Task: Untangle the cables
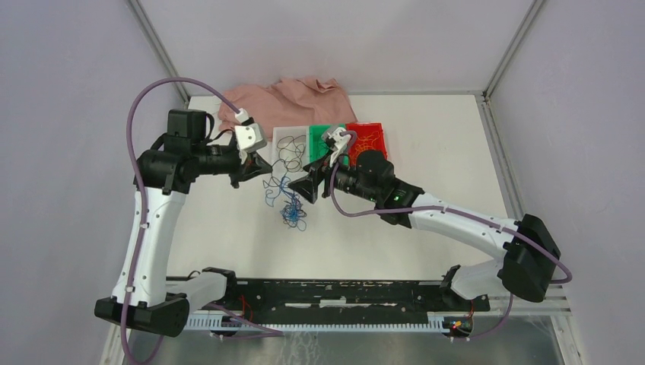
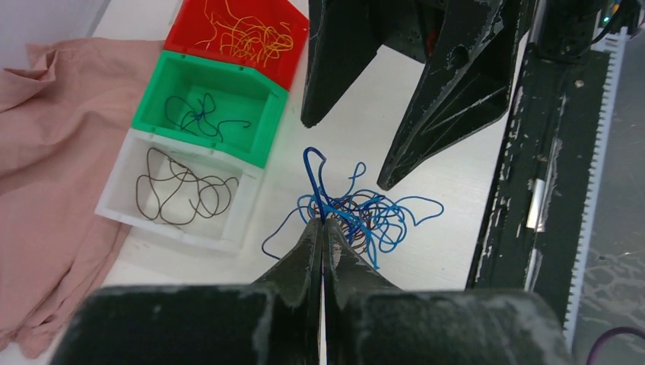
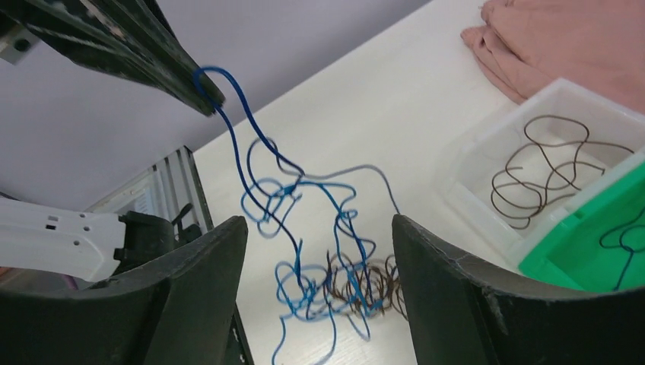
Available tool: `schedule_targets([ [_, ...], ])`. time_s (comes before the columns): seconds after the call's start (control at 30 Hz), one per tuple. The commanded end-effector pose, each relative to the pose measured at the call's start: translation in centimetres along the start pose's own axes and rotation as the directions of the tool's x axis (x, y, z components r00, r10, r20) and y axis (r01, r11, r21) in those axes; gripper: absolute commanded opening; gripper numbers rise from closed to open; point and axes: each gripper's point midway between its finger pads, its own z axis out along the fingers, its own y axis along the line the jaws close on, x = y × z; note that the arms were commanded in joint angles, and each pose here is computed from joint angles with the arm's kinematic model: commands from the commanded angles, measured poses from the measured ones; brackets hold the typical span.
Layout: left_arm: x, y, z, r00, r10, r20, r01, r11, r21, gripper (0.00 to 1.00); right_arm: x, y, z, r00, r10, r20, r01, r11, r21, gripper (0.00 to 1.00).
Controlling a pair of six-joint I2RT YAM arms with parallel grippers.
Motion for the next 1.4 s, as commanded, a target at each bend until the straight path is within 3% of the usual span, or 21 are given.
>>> schedule_targets([
  [0.0,-2.7,-1.5,-0.2,0.993,-0.071,0.091,0.065,0.996,0.063,0.03,-6.8,3.6,-0.3,0.980,0.003,0.198,0.016,0.995,-0.096,0.77],
  [0.33,-4.3,-2.6,-0.3,0.988,-0.075,0.133,0.061,0.992,0.108,0.03,-6.8,2.5,1.5,0.969,0.034,0.245,-0.035,0.999,-0.002,0.73],
  [0.73,-8.5,-3.7,-0.9,0.966,-0.111,0.232,0.068,0.980,0.187,0.03,-5.4,0.9,4.4,0.966,-0.027,0.257,-0.017,0.985,0.170,0.70],
  [1.13,-15.3,-1.5,-2.6,0.943,-0.027,0.331,-0.006,0.995,0.099,0.03,5.8,-6.2,2.3,0.994,-0.031,0.109,-0.017,0.907,0.420,0.68],
  [1.37,-19.3,0.6,-4.8,0.903,0.090,0.421,-0.066,0.995,-0.072,0.03,9.5,-8.3,-0.6,0.998,-0.036,0.044,0.010,0.870,0.493,0.68],
])
